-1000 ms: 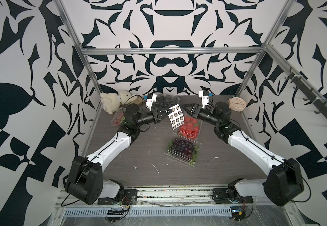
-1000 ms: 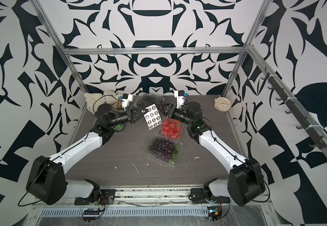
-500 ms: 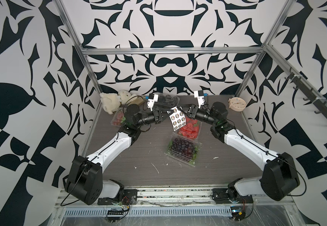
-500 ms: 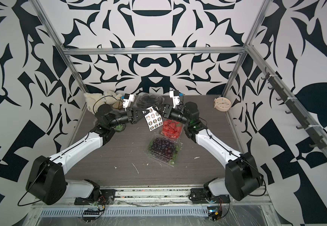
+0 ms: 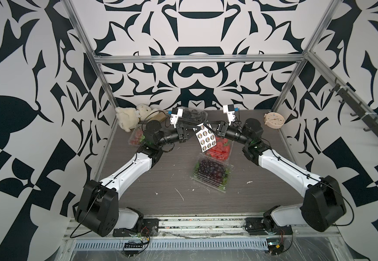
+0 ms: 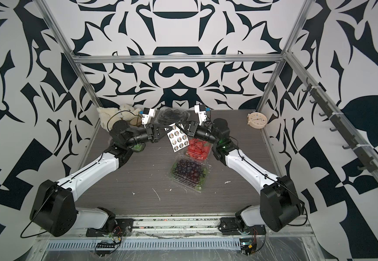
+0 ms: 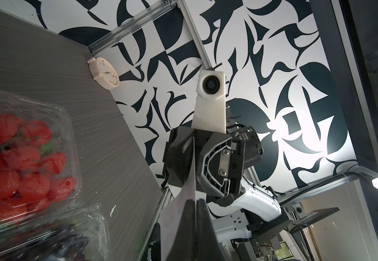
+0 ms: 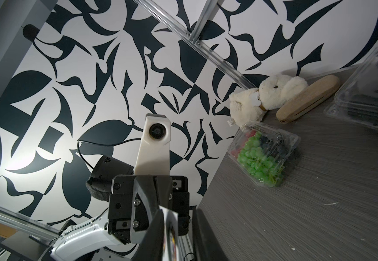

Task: Label fruit boxes
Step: Pick up the label sticker from the center of the board.

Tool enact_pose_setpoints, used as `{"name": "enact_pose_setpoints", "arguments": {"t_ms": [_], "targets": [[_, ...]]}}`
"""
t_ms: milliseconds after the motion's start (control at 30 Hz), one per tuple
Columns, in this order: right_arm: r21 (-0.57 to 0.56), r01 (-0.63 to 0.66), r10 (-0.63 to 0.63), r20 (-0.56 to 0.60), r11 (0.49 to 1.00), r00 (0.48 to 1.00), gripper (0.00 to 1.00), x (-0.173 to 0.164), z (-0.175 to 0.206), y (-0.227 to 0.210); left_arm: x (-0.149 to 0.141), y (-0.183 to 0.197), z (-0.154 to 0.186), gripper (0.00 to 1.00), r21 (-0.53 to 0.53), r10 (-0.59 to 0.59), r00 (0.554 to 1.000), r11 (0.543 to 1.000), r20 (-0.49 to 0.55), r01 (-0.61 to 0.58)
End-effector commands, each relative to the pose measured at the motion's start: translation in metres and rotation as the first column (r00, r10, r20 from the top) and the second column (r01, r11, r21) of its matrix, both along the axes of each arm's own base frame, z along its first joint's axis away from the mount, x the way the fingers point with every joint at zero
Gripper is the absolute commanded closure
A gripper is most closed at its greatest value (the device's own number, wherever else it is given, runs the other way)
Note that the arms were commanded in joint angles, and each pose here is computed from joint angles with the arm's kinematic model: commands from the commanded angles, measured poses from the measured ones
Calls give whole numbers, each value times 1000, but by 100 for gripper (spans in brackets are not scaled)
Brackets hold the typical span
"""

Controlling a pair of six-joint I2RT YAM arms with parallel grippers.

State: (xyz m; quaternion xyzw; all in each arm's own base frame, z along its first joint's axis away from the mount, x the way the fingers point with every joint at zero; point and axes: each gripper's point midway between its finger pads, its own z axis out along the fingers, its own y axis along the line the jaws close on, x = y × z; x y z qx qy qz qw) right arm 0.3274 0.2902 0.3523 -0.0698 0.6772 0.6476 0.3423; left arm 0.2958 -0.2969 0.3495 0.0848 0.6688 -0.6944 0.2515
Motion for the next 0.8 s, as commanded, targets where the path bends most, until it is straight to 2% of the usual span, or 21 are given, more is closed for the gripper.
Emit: {"name": "enact_pose_setpoints", "arguments": {"t_ms": [0, 400, 533, 767], "targets": [[45, -34, 30, 94, 998, 995, 73, -18, 28, -2, -5, 0, 20, 100, -26, -11, 998, 1000, 62, 13], [70, -66, 59, 95, 995, 994, 76, -23, 30, 0, -3, -2, 18, 100, -26, -17, 998, 999, 62, 19], [67, -64, 57, 102, 996, 993, 68, -23, 33, -2, -7, -2, 22, 100, -31, -33, 997, 999, 74, 36], [58, -95, 88, 118, 994, 989, 70, -25, 38, -3, -17, -2, 29, 100, 19, -74, 990, 997, 119, 72]]}}
